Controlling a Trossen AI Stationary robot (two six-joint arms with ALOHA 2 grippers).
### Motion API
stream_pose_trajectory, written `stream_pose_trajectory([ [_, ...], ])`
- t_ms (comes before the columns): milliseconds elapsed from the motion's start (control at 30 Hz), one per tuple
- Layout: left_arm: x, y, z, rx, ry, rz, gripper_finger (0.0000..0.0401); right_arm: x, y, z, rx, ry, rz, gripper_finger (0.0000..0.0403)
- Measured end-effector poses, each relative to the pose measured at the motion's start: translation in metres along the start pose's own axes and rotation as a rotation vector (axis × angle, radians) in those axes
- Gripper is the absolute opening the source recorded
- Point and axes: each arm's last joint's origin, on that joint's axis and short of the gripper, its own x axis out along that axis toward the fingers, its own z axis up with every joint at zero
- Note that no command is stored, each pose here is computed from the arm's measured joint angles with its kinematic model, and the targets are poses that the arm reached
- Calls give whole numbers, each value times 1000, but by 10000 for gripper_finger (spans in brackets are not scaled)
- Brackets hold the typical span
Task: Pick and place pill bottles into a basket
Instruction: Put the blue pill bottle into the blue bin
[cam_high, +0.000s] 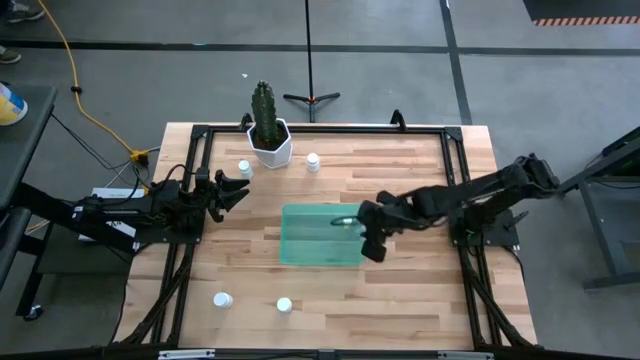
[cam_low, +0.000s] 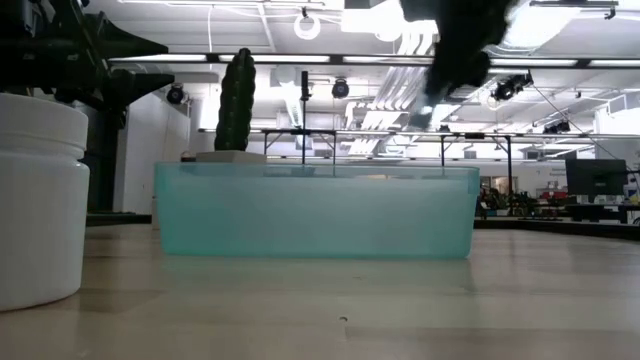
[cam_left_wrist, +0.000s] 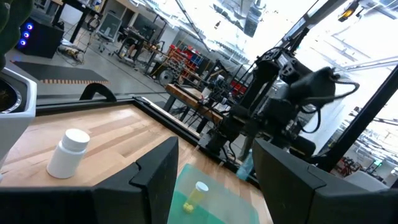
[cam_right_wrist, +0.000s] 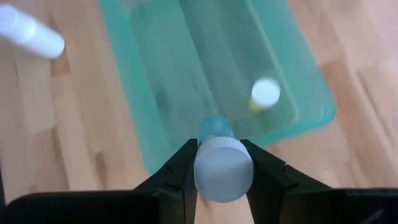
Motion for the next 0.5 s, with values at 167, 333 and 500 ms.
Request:
stream_pose_trajectory([
  [167,0,0,0,0,0,0,241,14,-6,24,-63,-31,13,98],
  [333,0,0,0,1,0,0,241,36,-10,33,-106,29,-2,100],
  [500,0,0,0,7,0,0,241,61,-10,29,-131,124,9,94],
])
